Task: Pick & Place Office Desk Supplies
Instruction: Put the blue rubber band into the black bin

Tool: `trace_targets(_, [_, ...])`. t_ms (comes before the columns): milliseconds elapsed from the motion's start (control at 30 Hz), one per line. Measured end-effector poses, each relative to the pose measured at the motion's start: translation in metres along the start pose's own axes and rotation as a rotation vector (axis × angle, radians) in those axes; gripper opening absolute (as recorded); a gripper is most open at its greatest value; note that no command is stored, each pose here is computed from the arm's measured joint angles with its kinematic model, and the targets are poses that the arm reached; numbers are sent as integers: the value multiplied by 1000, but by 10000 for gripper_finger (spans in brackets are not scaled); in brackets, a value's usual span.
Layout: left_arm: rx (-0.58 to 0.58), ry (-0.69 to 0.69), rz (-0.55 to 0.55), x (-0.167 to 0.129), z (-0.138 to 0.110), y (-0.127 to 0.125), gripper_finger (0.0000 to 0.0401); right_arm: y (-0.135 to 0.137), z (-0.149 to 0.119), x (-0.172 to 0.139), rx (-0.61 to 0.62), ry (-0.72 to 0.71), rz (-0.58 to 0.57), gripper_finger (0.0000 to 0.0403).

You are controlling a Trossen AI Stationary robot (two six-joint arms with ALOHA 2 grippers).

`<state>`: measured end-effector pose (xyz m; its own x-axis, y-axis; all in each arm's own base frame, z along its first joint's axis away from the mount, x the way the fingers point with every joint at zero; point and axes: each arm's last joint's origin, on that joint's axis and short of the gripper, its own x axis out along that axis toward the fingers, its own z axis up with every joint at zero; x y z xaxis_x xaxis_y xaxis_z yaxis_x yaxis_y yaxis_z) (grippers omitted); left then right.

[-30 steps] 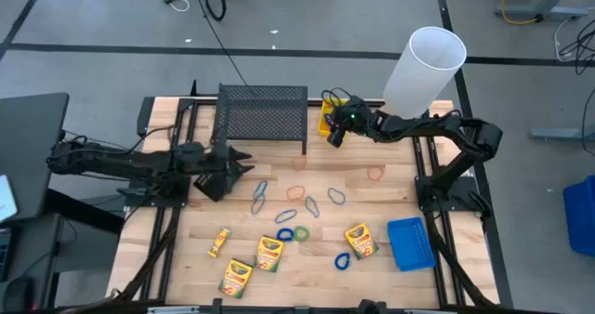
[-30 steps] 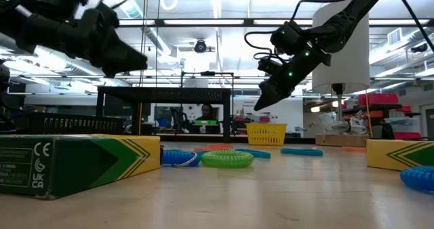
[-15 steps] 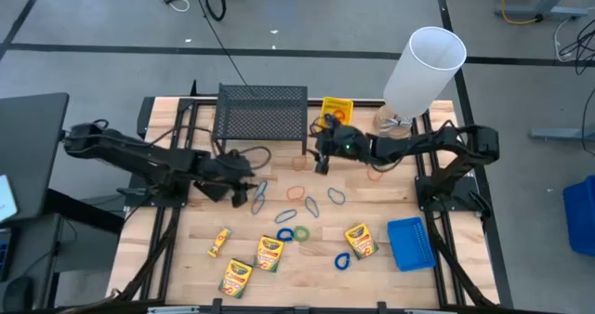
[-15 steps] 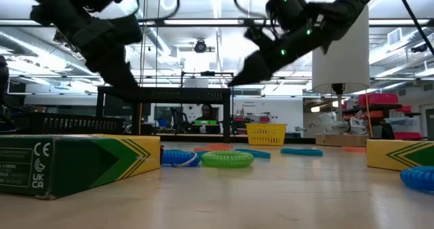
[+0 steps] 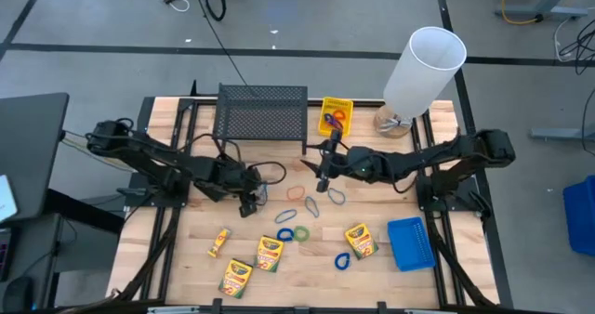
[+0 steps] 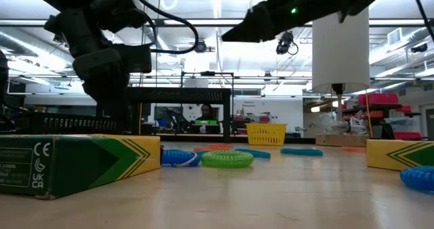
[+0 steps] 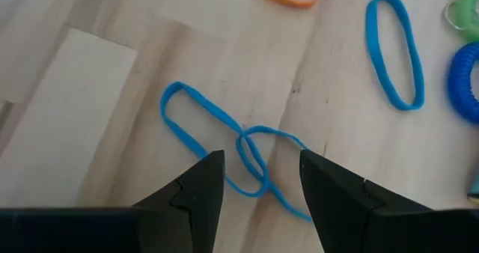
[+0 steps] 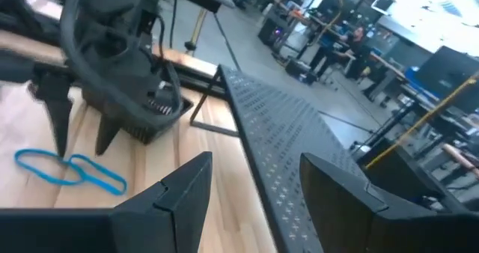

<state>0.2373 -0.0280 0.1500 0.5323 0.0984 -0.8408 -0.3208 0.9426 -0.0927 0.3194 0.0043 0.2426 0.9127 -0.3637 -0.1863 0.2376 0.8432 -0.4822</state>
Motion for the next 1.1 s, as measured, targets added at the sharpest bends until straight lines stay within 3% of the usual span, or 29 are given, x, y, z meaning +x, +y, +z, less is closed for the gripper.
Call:
trace_targets(367, [24, 64, -3, 18, 13, -10, 179, 3, 7, -22, -51, 99, -67, 212])
trace_targets(600, [26, 34, 76, 16, 23, -11, 157, 5, 5, -23, -66, 125, -68, 212])
trace_targets(1100, [-32, 107, 96, 34, 24, 6, 140, 6, 5, -23, -69, 131, -65, 212])
